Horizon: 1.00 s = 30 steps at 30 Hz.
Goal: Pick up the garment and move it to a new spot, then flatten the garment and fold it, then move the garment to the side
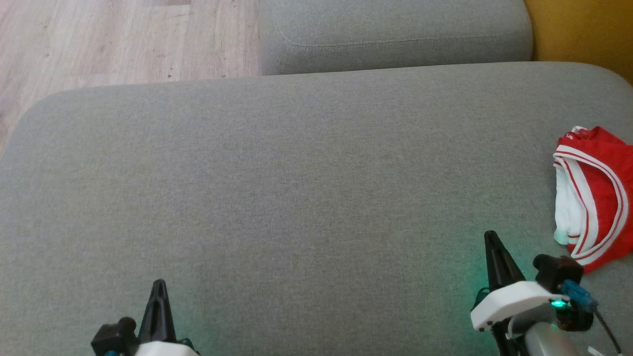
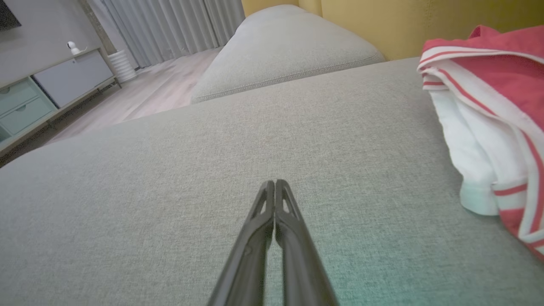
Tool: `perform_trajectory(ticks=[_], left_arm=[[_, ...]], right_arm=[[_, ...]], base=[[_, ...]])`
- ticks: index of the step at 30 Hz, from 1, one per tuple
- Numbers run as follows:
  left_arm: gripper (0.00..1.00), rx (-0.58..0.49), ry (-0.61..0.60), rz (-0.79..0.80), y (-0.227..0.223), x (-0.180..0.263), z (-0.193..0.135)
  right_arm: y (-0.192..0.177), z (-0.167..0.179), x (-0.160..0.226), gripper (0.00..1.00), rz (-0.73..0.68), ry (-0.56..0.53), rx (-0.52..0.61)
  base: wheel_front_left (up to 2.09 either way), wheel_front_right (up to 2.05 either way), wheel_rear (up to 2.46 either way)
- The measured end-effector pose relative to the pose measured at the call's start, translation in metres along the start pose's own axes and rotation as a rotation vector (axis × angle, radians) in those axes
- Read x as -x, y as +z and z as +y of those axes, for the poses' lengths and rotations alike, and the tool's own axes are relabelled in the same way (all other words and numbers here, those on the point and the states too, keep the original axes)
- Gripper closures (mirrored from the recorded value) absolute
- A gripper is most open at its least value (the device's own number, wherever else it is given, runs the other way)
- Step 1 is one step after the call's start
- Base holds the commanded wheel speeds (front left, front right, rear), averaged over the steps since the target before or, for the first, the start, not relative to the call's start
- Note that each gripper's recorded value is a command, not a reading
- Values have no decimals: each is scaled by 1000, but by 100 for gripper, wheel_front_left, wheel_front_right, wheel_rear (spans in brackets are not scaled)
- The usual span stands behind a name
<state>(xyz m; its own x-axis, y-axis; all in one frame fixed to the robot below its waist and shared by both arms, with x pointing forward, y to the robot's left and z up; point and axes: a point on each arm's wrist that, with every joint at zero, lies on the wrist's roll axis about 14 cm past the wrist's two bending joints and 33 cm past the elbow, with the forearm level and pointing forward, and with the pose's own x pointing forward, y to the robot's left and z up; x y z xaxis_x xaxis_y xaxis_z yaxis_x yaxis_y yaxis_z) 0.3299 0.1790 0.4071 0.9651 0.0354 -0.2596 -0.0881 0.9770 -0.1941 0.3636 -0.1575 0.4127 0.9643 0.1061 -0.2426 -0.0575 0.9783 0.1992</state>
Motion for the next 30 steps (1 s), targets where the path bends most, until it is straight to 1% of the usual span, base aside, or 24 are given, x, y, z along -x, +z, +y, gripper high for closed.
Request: perform_trajectory(ticks=[30], left_arm=[[100, 340, 27, 20, 7, -5, 4]], right_arm=[[21, -14, -3, 100, -51, -65, -345]], base=[[0, 0, 0]])
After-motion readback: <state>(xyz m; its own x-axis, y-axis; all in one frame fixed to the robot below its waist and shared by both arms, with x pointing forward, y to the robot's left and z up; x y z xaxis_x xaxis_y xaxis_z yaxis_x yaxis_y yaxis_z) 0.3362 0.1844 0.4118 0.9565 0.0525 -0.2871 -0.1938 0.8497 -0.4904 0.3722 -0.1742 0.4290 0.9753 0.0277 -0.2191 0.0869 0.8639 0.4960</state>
